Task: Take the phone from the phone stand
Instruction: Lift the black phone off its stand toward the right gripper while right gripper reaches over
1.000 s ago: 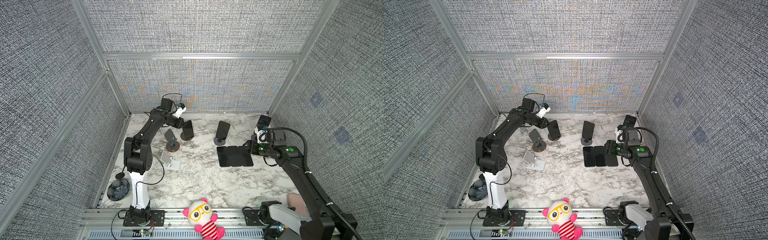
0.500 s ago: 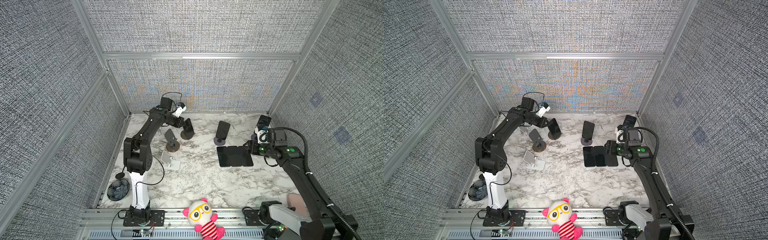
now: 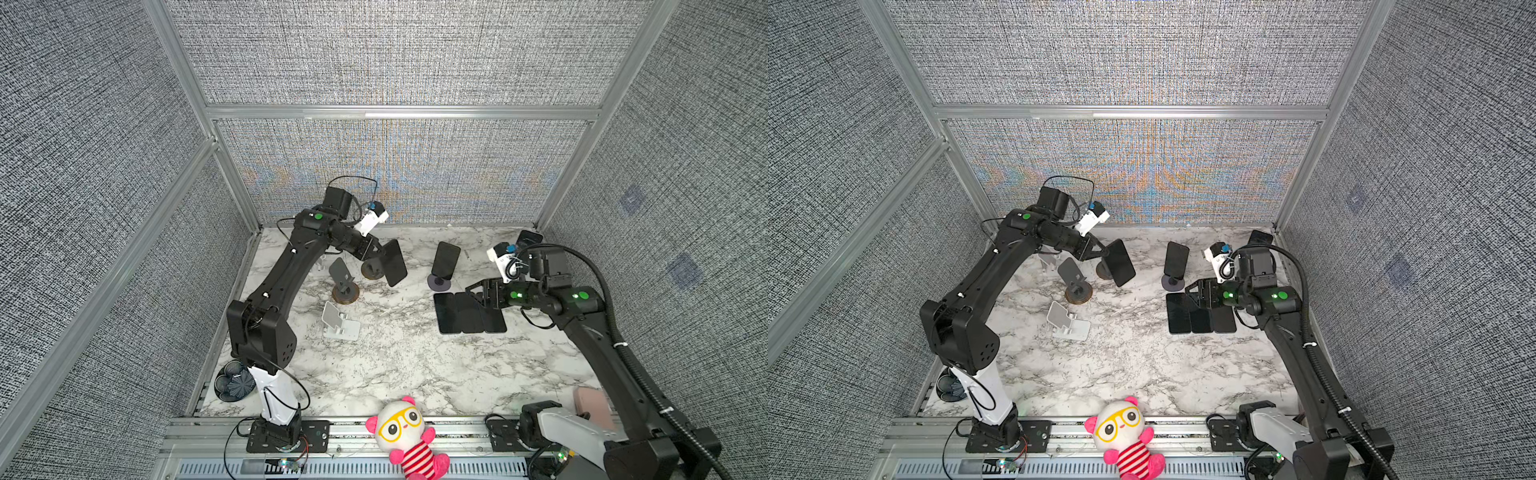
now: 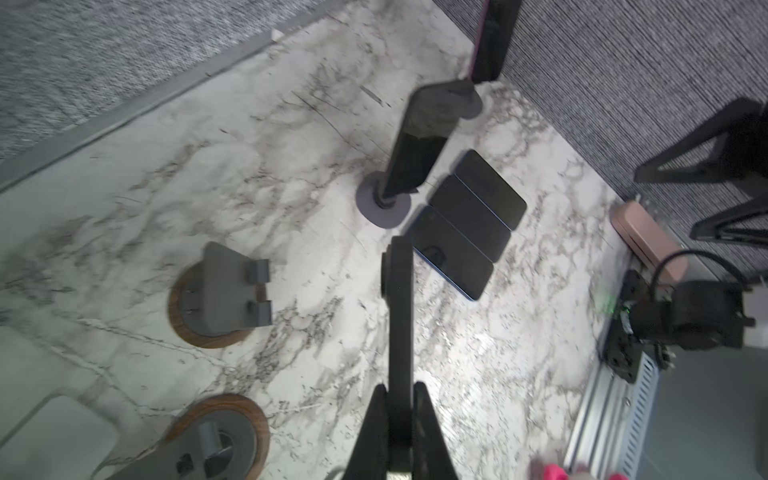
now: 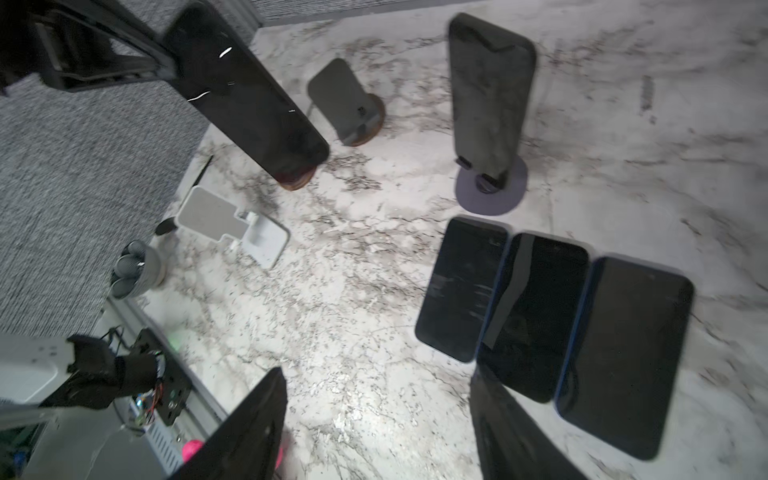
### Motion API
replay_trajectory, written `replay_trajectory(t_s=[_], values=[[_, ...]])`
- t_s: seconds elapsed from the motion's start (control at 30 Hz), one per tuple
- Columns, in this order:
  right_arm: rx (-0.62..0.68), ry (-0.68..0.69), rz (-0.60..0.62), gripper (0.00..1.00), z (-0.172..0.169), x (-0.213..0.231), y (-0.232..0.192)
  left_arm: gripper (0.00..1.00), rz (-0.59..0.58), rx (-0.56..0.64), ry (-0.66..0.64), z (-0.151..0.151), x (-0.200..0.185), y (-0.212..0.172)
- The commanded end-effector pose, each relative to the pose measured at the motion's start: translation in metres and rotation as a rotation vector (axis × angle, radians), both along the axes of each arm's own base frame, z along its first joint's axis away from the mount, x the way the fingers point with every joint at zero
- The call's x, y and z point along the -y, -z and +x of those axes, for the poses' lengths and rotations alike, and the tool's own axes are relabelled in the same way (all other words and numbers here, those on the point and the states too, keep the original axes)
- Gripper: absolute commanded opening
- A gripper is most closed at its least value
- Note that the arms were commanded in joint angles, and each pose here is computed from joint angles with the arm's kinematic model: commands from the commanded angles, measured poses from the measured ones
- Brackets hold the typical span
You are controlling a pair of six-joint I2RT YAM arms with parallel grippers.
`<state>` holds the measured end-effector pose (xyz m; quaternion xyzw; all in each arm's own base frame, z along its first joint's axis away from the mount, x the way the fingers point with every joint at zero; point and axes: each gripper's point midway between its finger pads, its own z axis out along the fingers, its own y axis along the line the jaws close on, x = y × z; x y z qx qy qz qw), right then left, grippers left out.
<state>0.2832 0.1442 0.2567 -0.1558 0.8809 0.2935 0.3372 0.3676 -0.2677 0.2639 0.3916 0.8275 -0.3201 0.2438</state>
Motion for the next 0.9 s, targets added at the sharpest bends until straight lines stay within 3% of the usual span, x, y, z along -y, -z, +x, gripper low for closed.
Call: replay_trajectory(t_s=[0.0,0.1,0.33,0.47,0.87], values=[[0.054,-0.220,0.145,0.67,-0.016,-0.034,-0.024,0.00,-0.046,-0.034,0.162,-0.041,0.016,-0.005],[0.042,-0.392,0.279,0.66,-0.033,-0.055,-0.039,0.00,-0.116,-0.040,0.264,-0.062,0.028,-0.013],[0.042,-0.486,0.365,0.61,-0.029,-0.072,-0.035,0.00,-0.235,-0.047,0.401,-0.085,0.040,-0.025],[0.033,-0.521,0.356,0.63,-0.026,-0.084,-0.025,0.00,-0.299,-0.065,0.448,-0.089,0.048,-0.029],[-0.020,-0.558,0.362,0.64,-0.013,-0.102,-0.001,0.00,-0.304,-0.073,0.474,-0.092,0.052,-0.025]])
